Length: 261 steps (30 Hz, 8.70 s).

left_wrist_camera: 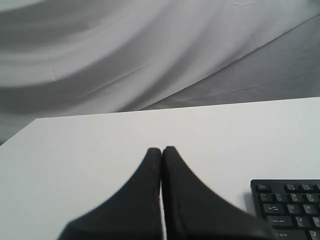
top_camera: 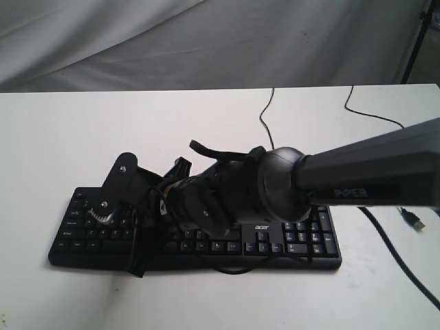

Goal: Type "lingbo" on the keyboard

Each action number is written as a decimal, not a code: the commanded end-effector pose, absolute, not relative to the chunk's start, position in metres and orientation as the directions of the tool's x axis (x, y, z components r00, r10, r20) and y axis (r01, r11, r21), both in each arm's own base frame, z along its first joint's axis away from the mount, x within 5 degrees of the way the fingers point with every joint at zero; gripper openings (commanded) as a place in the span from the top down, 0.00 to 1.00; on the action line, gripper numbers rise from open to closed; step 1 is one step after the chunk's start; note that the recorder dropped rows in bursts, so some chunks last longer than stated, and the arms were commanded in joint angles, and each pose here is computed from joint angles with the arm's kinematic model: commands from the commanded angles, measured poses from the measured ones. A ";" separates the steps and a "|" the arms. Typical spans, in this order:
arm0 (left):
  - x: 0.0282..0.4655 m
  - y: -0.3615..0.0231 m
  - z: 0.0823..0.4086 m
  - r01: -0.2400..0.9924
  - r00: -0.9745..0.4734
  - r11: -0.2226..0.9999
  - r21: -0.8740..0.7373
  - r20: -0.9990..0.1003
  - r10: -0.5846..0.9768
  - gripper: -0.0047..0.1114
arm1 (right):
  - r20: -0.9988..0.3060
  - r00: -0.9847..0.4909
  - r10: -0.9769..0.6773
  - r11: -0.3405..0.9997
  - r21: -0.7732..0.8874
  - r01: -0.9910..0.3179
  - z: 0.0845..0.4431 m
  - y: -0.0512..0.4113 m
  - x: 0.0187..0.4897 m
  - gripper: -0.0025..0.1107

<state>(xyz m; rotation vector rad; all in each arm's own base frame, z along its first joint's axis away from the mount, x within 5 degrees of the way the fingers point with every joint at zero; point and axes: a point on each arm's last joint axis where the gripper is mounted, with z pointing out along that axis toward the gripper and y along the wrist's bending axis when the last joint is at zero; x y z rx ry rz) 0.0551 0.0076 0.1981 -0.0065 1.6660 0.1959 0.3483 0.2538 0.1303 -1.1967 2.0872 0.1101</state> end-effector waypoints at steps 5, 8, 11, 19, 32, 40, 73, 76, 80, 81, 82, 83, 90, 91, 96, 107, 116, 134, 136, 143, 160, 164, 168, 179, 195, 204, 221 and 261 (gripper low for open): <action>0.056 0.007 0.197 -0.116 -0.110 0.986 0.121 -0.988 0.109 0.95 | -0.640 -0.294 -0.710 0.565 -0.268 -0.780 0.130 0.260 0.346 0.98; 0.056 0.007 0.197 -0.116 -0.110 0.986 0.121 -0.988 0.109 0.95 | -0.631 -0.300 -0.715 0.562 -0.265 -0.783 0.121 0.261 0.346 0.98; 0.056 0.007 0.197 -0.116 -0.110 0.986 0.121 -0.988 0.109 0.95 | -0.642 -0.288 -0.710 0.563 -0.272 -0.781 0.119 0.263 0.346 0.98; 0.056 0.007 0.197 -0.116 -0.110 0.986 0.121 -0.988 0.109 0.95 | -0.648 -0.286 -0.706 0.566 -0.274 -0.778 0.116 0.264 0.347 0.98; 0.056 0.007 0.197 -0.116 -0.110 0.986 0.121 -0.988 0.109 0.95 | -0.621 -0.319 -0.716 0.567 -0.250 -0.785 0.108 0.263 0.345 0.98; 0.056 0.007 0.197 -0.116 -0.110 0.986 0.121 -0.988 0.109 0.95 | -0.608 -0.332 -0.721 0.566 -0.241 -0.788 0.101 0.262 0.345 0.98; 0.056 0.007 0.197 -0.116 -0.110 0.986 0.121 -0.988 0.109 0.95 | -0.655 -0.359 -0.665 0.658 -0.288 -0.696 0.135 0.199 0.348 0.98; 0.056 0.007 0.197 -0.116 -0.110 0.986 0.121 -0.988 0.109 0.95 | -0.651 -0.362 -0.667 0.658 -0.288 -0.695 0.130 0.198 0.350 0.98; 0.056 0.007 0.197 -0.116 -0.110 0.986 0.121 -0.988 0.109 0.95 | -0.655 -0.358 -0.666 0.660 -0.292 -0.692 0.122 0.199 0.351 0.98; 0.056 0.007 0.197 -0.116 -0.110 0.986 0.121 -0.988 0.109 0.95 | -0.654 -0.359 -0.666 0.660 -0.292 -0.692 0.120 0.199 0.352 0.98; 0.056 0.007 0.197 -0.116 -0.110 0.986 0.121 -0.988 0.109 0.95 | -0.654 -0.358 -0.666 0.660 -0.293 -0.691 0.119 0.200 0.352 0.98; 0.056 0.007 0.197 -0.116 -0.110 0.986 0.121 -0.988 0.109 0.95 | -0.654 -0.360 -0.665 0.662 -0.293 -0.690 0.119 0.199 0.352 0.98; 0.056 0.007 0.197 -0.116 -0.110 0.986 0.121 -0.988 0.109 0.95 | -0.656 -0.364 -0.662 0.667 -0.294 -0.684 0.119 0.196 0.354 0.98; 0.056 0.007 0.197 -0.116 -0.110 0.986 0.121 -0.988 0.109 0.95 | -0.656 -0.364 -0.662 0.667 -0.294 -0.684 0.119 0.196 0.354 0.98; 0.056 0.007 0.197 -0.116 -0.110 0.986 0.121 -0.988 0.109 0.95 | -0.653 -0.366 -0.663 0.666 -0.292 -0.686 0.118 0.196 0.354 0.98; 0.056 0.007 0.197 -0.116 -0.110 0.986 0.121 -0.988 0.109 0.95 | -0.629 -0.378 -0.679 0.654 -0.287 -0.700 0.107 0.197 0.353 0.98; 0.056 0.007 0.197 -0.116 -0.110 0.986 0.121 -0.988 0.109 0.95 | -0.667 -0.341 -0.663 0.659 -0.304 -0.687 0.141 0.196 0.351 0.98; 0.056 0.007 0.197 -0.116 -0.110 0.986 0.121 -0.988 0.109 0.95 | -0.807 -0.194 -0.557 0.715 -0.348 -0.606 0.243 0.137 0.247 0.98; 0.056 0.007 0.197 -0.116 -0.110 0.986 0.121 -0.988 0.109 0.95 | -0.861 -0.113 -0.495 0.744 -0.353 -0.568 0.275 0.118 0.211 0.98; 0.056 0.007 0.197 -0.116 -0.110 0.986 0.121 -0.988 0.109 0.95 | -0.944 -0.006 -0.331 0.805 -0.279 -0.524 0.295 0.058 0.102 0.98; 0.056 0.007 0.197 -0.116 -0.110 0.986 0.121 -0.988 0.109 0.95 | -0.955 0.058 -0.292 0.831 -0.283 -0.478 0.278 0.040 0.074 0.98; 0.056 0.007 0.197 -0.116 -0.110 0.986 0.121 -0.988 0.109 0.95 | -0.956 0.032 -0.291 0.895 -0.284 -0.344 0.274 0.026 0.070 0.98; 0.056 0.007 0.197 -0.116 -0.110 0.986 0.121 -0.988 0.109 0.95 | -0.958 0.025 -0.287 0.937 -0.286 -0.200 0.265 0.013 0.059 0.98; 0.056 0.007 0.197 -0.116 -0.110 0.986 0.121 -0.988 0.109 0.95 | -0.958 -0.015 -0.287 0.957 -0.286 -0.038 0.231 0.002 0.050 0.98; 0.056 0.007 0.197 -0.116 -0.110 0.986 0.121 -0.988 0.109 0.95 | -0.984 -0.019 -0.177 0.984 -0.176 -0.014 0.205 0.001 0.056 0.98; 0.056 0.007 0.197 -0.116 -0.110 0.986 0.121 -0.988 0.109 0.95 | -0.983 -0.052 -0.175 0.985 -0.174 -0.020 0.200 0.001 0.056 0.98; 0.056 0.007 0.197 -0.116 -0.110 0.986 0.121 -0.988 0.109 0.95 | -0.983 -0.051 -0.175 0.985 -0.174 -0.019 0.200 0.001 0.056 0.98; 0.056 0.007 0.197 -0.116 -0.110 0.986 0.121 -0.988 0.109 0.95 | -0.983 -0.051 -0.175 0.985 -0.174 -0.019 0.200 0.001 0.056 0.98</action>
